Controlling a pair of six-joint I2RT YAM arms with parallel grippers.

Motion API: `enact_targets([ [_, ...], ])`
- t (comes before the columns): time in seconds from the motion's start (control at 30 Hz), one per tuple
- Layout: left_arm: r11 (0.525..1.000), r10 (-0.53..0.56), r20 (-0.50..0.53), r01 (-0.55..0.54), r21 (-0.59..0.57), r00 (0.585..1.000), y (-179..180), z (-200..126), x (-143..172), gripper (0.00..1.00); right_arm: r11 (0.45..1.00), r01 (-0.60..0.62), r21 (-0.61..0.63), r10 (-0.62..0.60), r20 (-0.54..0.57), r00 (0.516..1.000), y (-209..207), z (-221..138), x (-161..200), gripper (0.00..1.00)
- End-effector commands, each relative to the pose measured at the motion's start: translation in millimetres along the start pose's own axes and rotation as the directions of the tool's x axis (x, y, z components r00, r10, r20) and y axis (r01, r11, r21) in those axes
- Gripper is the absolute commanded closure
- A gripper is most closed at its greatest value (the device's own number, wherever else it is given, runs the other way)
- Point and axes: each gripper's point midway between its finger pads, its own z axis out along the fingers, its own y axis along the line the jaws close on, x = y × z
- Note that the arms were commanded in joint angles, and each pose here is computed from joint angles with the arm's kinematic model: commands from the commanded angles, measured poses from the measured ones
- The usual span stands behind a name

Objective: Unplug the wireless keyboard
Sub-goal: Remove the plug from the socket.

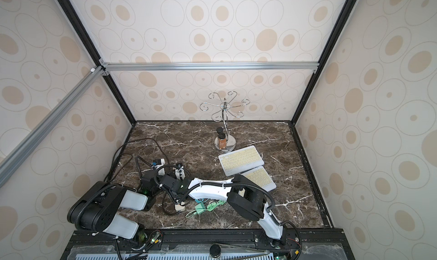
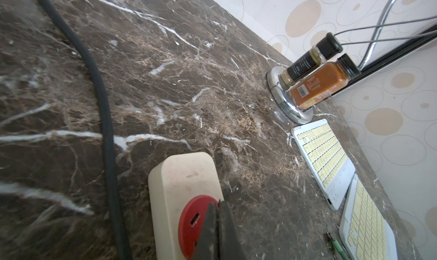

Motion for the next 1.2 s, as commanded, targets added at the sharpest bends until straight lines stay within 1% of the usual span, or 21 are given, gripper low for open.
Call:
enact_targets([
  [0.0, 0.987, 0.018, -0.127, 0.003, 0.161, 0.992, -27.9, -4.0, 34.6, 1.0, 1.0, -0.023, 0.001, 0.023, 0.016, 1.0, -9.6, 25.1, 7.1, 1.0],
  [0.2, 0.988, 0.009, -0.137, 0.012, 0.152, 0.991, -23.4, -6.9, 40.8, 1.0, 0.998, -0.043, -0.055, 0.048, 0.082, 0.995, -9.0, 18.5, -1.5, 1.0],
  [0.27, 0.988, -0.009, -0.156, 0.033, 0.15, 0.988, -22.6, -6.8, 44.4, 1.0, 0.996, -0.041, -0.077, 0.049, 0.114, 0.992, -8.6, 14.8, -6.1, 1.0],
  [0.43, 0.985, -0.062, -0.165, 0.087, 0.149, 0.984, -23.8, -11.2, 46.3, 1.0, 0.997, -0.021, -0.079, 0.034, 0.163, 0.986, -9.8, 8.3, -16.2, 1.0],
  [0.5, 0.988, -0.069, -0.154, 0.089, 0.13, 0.986, -21.7, -14.8, 43.9, 1.0, 0.997, -0.009, -0.079, 0.023, 0.17, 0.985, -7.1, 8.1, -19.0, 1.0],
  [0.57, 0.993, -0.08, -0.144, 0.092, 0.076, 0.986, -14.3, -19.1, 42.4, 1.0, 0.996, -0.007, -0.084, 0.021, 0.168, 0.986, -5.2, 9.6, -18.9, 1.0],
  [0.67, 0.994, -0.105, -0.1, 0.104, -0.016, 0.989, -0.4, -27.1, 36.0, 1.0, 0.996, -0.002, -0.088, 0.017, 0.173, 0.985, -2.8, 9.5, -20.7, 1.0],
  [0.73, 0.994, -0.101, -0.092, 0.096, -0.059, 0.991, 5.6, -28.9, 33.6, 1.0, 0.997, -0.006, -0.083, 0.021, 0.18, 0.983, -4.2, 8.5, -22.3, 1.0],
  [0.83, 0.997, -0.08, -0.098, 0.078, -0.027, 0.992, -0.3, -27.8, 32.5, 1.0, 0.995, -0.016, -0.094, 0.033, 0.177, 0.984, -3.2, 7.6, -22.7, 1.0],
  [0.93, 0.996, -0.077, -0.13, 0.081, 0.025, 0.989, -9.0, -22.7, 36.6, 1.0, 0.992, -0.022, -0.122, 0.043, 0.17, 0.985, 1.9, 5.9, -22.5, 1.0],
  [1.1, 0.998, -0.062, -0.17, 0.066, 0.018, 0.983, -6.7, -12.5, 42.4, 1.0, 0.988, -0.02, -0.155, 0.044, 0.157, 0.987, 8.8, 5.4, -21.4, 1.0],
  [1.17, 0.998, -0.067, -0.175, 0.069, 0.005, 0.982, -4.2, -11.1, 43.4, 1.0, 0.989, -0.009, -0.145, 0.033, 0.161, 0.986, 8.9, 4.4, -23.2, 1.0],
])
